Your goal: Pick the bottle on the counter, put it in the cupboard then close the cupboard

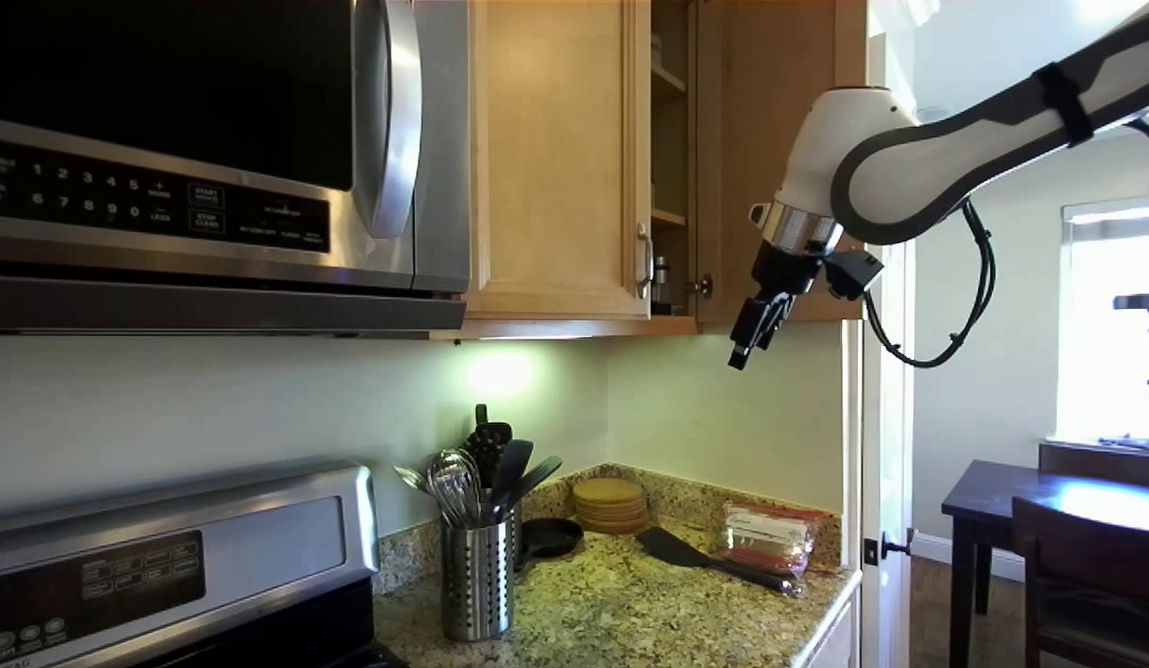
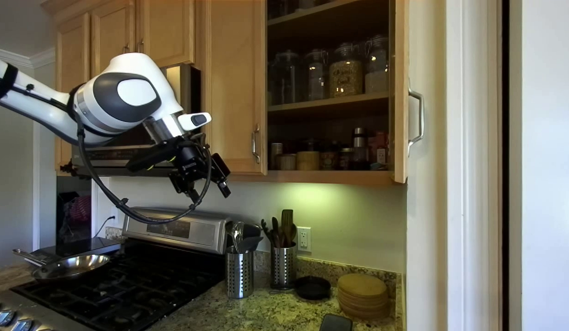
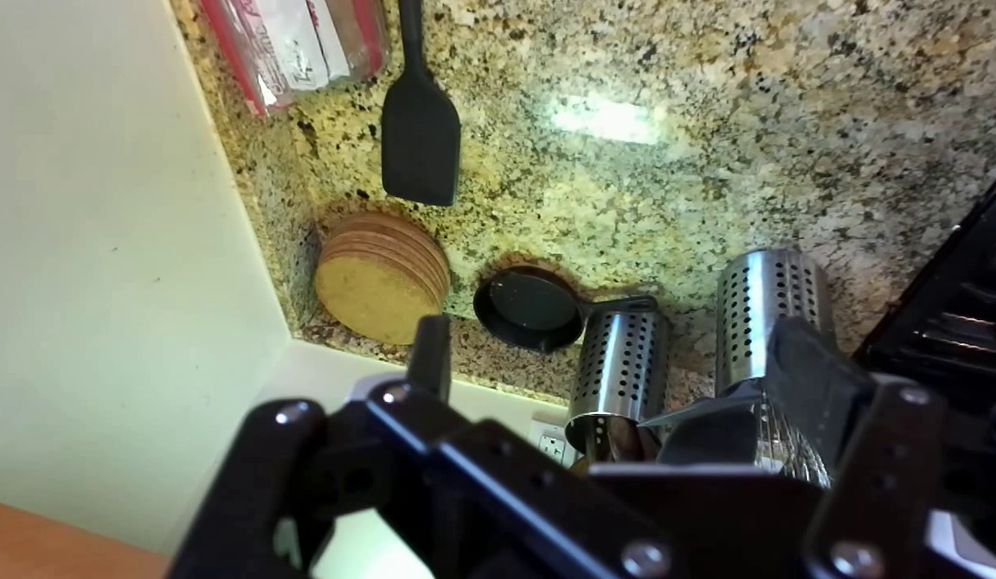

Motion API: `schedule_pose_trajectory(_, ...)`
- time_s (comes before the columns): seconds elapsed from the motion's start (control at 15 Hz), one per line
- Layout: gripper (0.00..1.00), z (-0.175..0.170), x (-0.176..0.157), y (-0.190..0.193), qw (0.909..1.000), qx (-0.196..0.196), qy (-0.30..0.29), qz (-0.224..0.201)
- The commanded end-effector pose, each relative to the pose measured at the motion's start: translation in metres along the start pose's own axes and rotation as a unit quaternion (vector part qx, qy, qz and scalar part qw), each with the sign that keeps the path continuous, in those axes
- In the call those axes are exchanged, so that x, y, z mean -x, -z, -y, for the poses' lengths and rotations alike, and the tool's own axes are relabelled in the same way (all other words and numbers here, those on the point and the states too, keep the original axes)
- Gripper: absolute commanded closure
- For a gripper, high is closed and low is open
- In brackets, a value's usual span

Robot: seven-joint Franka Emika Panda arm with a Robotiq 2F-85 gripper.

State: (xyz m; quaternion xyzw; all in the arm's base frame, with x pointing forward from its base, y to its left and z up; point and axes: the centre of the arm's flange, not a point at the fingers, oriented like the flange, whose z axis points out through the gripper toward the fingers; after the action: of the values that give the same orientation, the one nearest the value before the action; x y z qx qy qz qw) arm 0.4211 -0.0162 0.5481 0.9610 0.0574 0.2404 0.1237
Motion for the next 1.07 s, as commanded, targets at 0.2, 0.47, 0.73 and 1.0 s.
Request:
schedule_pose_trajectory(0.2, 0.0, -0.046, -0.015, -0.024, 0.9995, 0.023, -0.015, -0.012)
schedule_pose_trajectory(0.47, 0.0, -0.086, -0.036, -0.043, 0.9958, 0.062, -0.068, 0.001)
schedule_pose_trajectory(0.73, 0.0, -0.107, -0.045, -0.045, 0.9868, 0.089, -0.132, 0.028)
schedule_pose_trajectory(1.0, 0.0, -0.118, -0.041, -0.037, 0.9766, 0.116, -0.176, 0.044)
